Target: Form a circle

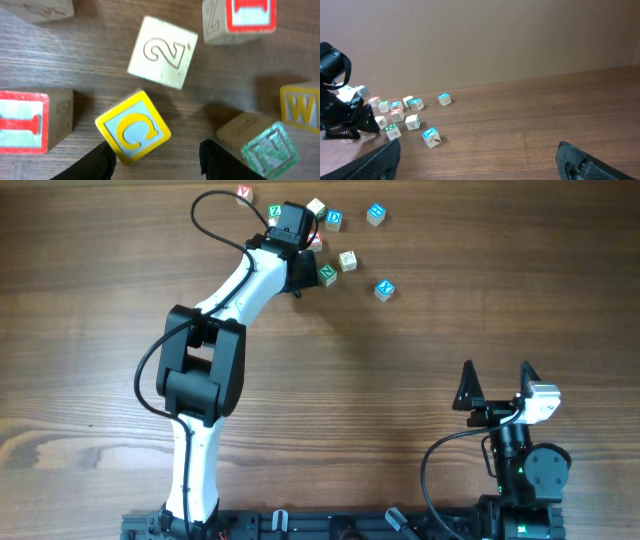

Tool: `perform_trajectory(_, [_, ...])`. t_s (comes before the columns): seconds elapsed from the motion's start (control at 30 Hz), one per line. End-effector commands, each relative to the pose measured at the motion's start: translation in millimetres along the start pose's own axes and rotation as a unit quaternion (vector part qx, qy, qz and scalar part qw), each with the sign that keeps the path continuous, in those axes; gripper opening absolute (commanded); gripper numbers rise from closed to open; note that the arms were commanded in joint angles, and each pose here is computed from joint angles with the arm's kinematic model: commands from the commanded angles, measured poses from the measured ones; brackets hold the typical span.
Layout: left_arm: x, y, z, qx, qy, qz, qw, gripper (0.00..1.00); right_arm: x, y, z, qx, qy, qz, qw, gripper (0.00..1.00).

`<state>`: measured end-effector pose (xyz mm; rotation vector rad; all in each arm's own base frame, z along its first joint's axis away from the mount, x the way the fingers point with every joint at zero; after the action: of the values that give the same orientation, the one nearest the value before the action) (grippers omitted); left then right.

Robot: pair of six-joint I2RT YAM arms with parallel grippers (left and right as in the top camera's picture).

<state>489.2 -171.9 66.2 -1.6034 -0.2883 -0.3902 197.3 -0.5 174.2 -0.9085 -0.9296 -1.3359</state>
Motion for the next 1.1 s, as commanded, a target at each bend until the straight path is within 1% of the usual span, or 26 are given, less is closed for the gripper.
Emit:
perform_trajectory(0.0, [1.8,4.3,13.0,0.042,-0.028,-0.011,0.999,0.54,1.0,-0.5,1.5,0.007,-0.005,-0.003,1.000,1.00])
perform_trajectory(0.13, [6.4,5.1,14.7,0.051,-0.029,-0.025,0.998,0.49,1.0,-0.5,1.5,0.007,-0.005,-0.003,1.000,1.00])
perform_trajectory(0.23, [10.7,4.9,14.2,0.050,-0.031,-0.036,0.998,0.50,1.0,-0.5,1.5,0.007,-0.005,-0.003,1.000,1.00])
perform_trajectory(0.37, [8.3,5.8,14.8,0.052,-0.030,-0.032,0.998,0.50,1.0,-0.5,1.5,0.007,-0.005,-0.003,1.000,1.00])
perform_trajectory(0.43, [5.5,7.0,15.1,0.053,-0.029,-0.027,0.998,0.44,0.9,-0.5,1.5,0.007,-0.005,-0.002,1.000,1.00])
perform_trajectory(0.47, [4.0,7.8,15.4,0.053,-0.029,-0.025,0.998,0.43,1.0,-0.5,1.5,0.007,-0.005,-0.003,1.000,1.00])
perform_trajectory(0.53, [3.4,8.3,15.5,0.054,-0.029,-0.024,0.998,0.46,1.0,-0.5,1.5,0.007,-0.005,-0.003,1.000,1.00])
perform_trajectory(0.57, [3.6,8.3,15.5,0.054,-0.029,-0.025,0.998,0.45,1.0,-0.5,1.5,0.007,-0.005,-0.002,1.000,1.00])
perform_trajectory(0.6, [3.7,8.3,15.4,0.053,-0.029,-0.025,0.998,0.42,1.0,-0.5,1.5,0.007,-0.005,-0.003,1.000,1.00])
perform_trajectory(0.63, [3.6,8.3,15.5,0.054,-0.029,-0.025,0.998,0.41,1.0,-0.5,1.5,0.007,-0.005,-0.003,1.000,1.00])
perform_trajectory(0.87, [0.2,8.3,16.1,0.056,-0.027,-0.016,0.998,0.41,1.0,-0.5,1.5,0.007,-0.005,-0.003,1.000,1.00])
perform_trajectory(1.07, [-0.7,8.5,14.7,0.050,-0.024,-0.013,0.998,0.38,1.0,-0.5,1.5,0.007,-0.006,-0.003,1.000,1.00])
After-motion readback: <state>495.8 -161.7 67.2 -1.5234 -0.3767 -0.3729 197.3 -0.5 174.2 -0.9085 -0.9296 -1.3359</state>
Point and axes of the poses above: each gripper's point midway between its finger pads, its own y axis out along the fingers, its own z axis along the line the jaws close on, x = y × z, the point moved 5 cm from there along -y, back along the fingers, and after that the axes turned 13 degrees about y, right-handed, at the moved point
